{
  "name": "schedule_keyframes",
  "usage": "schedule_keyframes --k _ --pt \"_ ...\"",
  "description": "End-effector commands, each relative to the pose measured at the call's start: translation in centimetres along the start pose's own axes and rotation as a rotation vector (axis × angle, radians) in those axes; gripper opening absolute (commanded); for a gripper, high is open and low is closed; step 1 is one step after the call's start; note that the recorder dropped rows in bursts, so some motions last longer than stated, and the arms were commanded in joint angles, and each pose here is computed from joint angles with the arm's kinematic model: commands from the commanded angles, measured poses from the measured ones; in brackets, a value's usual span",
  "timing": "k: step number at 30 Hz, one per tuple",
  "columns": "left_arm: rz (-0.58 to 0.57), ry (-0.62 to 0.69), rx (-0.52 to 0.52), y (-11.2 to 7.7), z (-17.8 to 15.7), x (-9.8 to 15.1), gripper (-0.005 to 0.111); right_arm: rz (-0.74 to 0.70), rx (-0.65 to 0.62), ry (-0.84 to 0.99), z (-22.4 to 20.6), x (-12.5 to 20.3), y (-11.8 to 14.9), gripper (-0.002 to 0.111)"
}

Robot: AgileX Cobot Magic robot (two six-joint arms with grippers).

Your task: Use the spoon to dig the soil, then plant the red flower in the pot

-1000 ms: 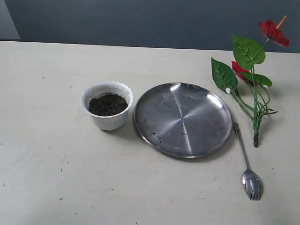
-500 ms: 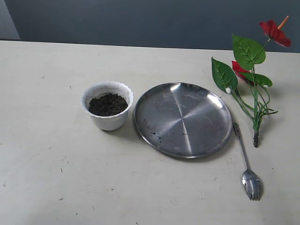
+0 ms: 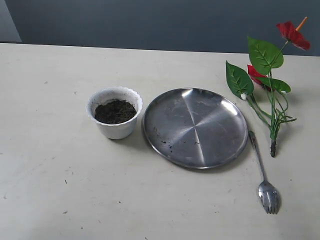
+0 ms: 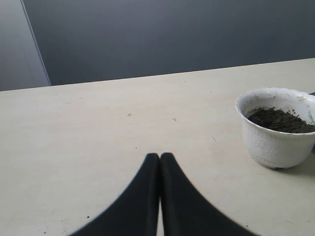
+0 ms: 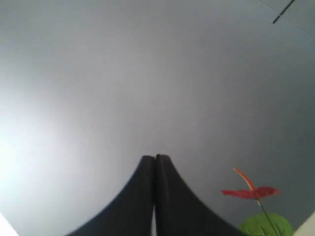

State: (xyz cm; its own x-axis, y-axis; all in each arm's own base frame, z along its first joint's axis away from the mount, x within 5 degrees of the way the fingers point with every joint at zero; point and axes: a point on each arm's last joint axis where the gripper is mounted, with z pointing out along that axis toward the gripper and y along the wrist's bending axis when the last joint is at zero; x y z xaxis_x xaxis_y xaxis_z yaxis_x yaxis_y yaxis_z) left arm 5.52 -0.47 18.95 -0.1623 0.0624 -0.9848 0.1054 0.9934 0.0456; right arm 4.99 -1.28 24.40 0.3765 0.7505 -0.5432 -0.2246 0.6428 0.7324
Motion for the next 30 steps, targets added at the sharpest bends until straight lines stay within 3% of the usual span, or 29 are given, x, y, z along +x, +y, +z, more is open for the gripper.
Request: schedule_keyframes --k 1,3,4,6,9,11,13,15,21,25,30 --pt "-0.003 -0.017 0.006 0.0 0.0 -0.2 0.001 -0.186 -0.090 -0.120 0.0 -1.1 1.1 -0.001" --pt "-0.003 -0.017 0.006 0.0 0.0 -0.2 0.001 -0.492 -0.025 0.022 1.3 -1.3 2.2 -0.001" --pt "-0.003 -0.017 0.006 0.0 0.0 -0.2 0.001 -0.752 0.009 0.180 2.8 -1.3 3.3 -0.001" --pt "-0.003 -0.017 0.006 0.0 0.0 -0.2 0.001 -0.939 0.034 0.400 6.0 -1.4 4.6 -0.001" --pt "-0.003 -0.017 0.006 0.0 0.0 -0.2 0.001 -0.912 0.121 0.742 11.6 0.3 4.5 -0.001" --pt "-0.003 -0.017 0.006 0.0 0.0 -0.2 0.001 -0.859 0.194 1.073 14.7 2.4 3.5 -0.001" --pt "-0.003 -0.017 0.006 0.0 0.0 -0.2 0.001 -0.743 0.287 1.444 17.0 5.2 1.6 -0.001" --pt "-0.003 -0.017 0.006 0.0 0.0 -0.2 0.001 -0.603 0.385 1.654 17.8 8.0 -0.9 -0.001" --pt "-0.003 -0.017 0.006 0.0 0.0 -0.2 0.001 -0.504 0.501 1.822 18.0 13.7 -5.6 -0.001" --pt "-0.003 -0.017 0.006 0.0 0.0 -0.2 0.001 -0.511 0.491 1.930 16.8 17.3 -5.9 -0.001" --pt "-0.003 -0.017 0.006 0.0 0.0 -0.2 0.001 -0.637 0.534 1.924 16.0 20.3 -6.2 -0.001"
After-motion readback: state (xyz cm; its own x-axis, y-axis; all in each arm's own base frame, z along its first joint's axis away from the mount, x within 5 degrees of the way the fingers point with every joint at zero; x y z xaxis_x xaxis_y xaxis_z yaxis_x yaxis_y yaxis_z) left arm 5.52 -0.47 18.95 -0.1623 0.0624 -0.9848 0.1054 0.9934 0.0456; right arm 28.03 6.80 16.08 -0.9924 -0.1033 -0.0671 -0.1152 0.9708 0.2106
